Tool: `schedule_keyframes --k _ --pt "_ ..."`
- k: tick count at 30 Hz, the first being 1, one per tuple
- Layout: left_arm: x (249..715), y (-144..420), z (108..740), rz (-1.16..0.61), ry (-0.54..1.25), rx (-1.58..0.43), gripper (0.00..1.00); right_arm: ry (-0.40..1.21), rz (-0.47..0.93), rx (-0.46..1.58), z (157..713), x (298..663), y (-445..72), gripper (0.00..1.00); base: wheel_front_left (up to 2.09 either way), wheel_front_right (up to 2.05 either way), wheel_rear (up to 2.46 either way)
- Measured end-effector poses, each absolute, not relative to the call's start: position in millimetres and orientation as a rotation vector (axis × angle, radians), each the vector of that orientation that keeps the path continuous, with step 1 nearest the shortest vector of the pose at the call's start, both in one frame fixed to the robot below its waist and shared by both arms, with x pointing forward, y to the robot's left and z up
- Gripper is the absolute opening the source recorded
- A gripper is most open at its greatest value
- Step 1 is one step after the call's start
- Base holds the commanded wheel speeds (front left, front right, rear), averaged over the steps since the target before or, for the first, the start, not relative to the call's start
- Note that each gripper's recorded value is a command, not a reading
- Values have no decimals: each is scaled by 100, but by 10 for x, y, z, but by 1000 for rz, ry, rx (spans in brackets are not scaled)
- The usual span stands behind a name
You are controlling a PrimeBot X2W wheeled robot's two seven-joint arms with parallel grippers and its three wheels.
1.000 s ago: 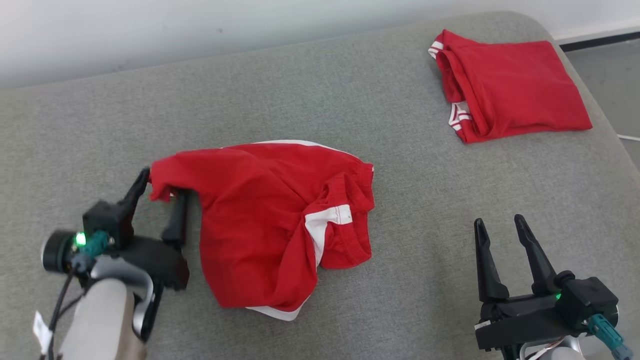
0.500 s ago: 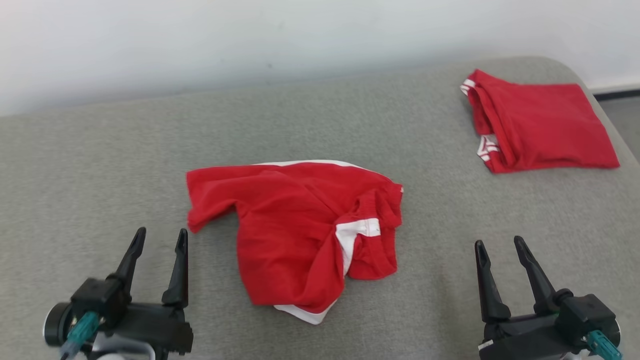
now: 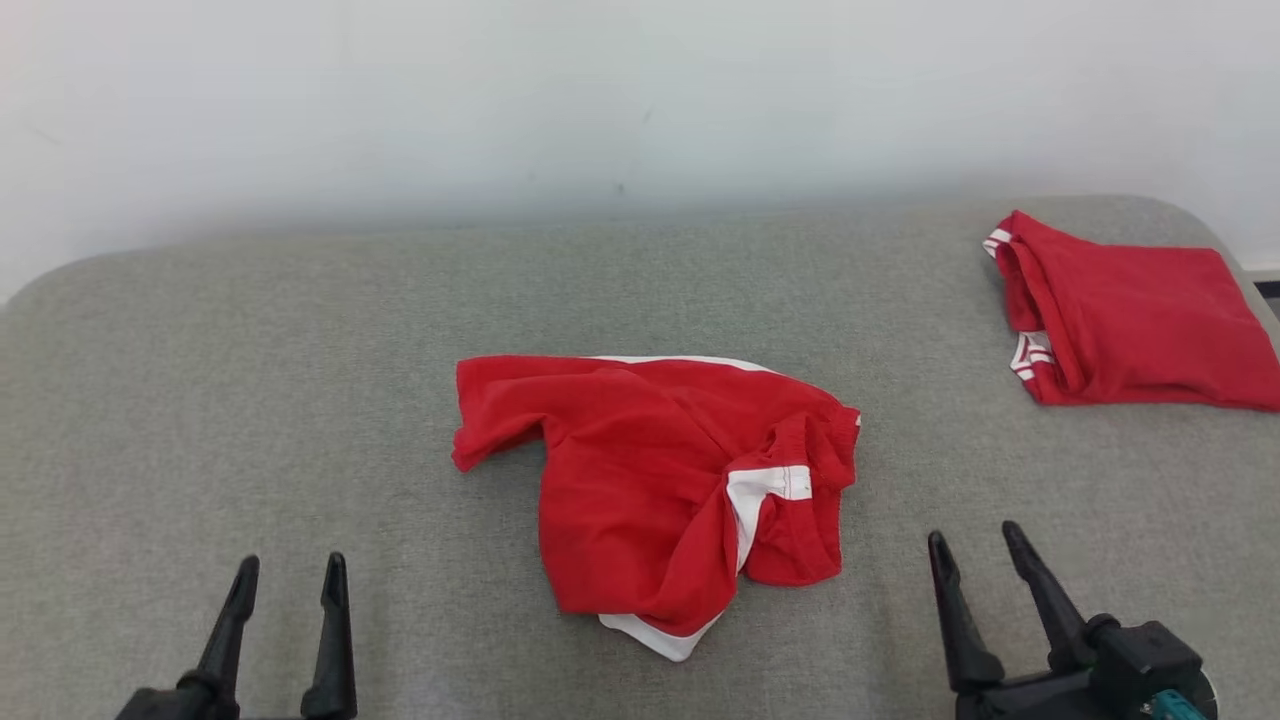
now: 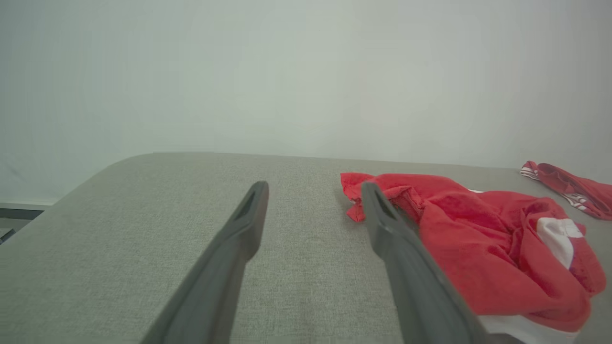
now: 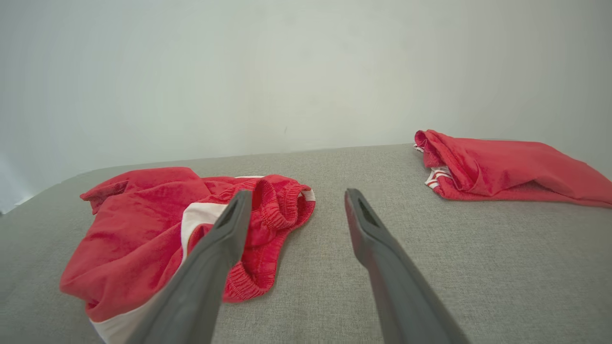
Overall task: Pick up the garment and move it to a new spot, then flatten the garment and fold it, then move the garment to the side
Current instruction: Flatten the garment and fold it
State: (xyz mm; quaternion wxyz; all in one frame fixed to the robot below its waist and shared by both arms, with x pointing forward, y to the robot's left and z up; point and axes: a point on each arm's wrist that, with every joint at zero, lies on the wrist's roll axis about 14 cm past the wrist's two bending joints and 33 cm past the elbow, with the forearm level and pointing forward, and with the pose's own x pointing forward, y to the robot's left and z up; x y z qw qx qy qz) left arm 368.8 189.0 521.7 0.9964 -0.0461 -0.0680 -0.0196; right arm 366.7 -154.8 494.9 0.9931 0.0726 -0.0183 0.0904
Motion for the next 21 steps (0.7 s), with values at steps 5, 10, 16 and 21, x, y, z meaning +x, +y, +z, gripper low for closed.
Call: schedule_keyframes --k 5,10,16,21 --pt "3633 1942 5195 -20 -129 -88 100 3 249 133 4847 3683 -1390 100 0 0 0" --pt "3670 1926 5199 -22 -131 -91 100 28 328 113 4802 3846 -1206 100 0 0 0" --pt "3701 1916 5158 -21 -119 -118 100 101 413 71 4640 4075 -985 100 0 0 0" --pt "3672 1938 5094 -4 -99 -134 100 183 436 63 4430 4212 -901 100 0 0 0"
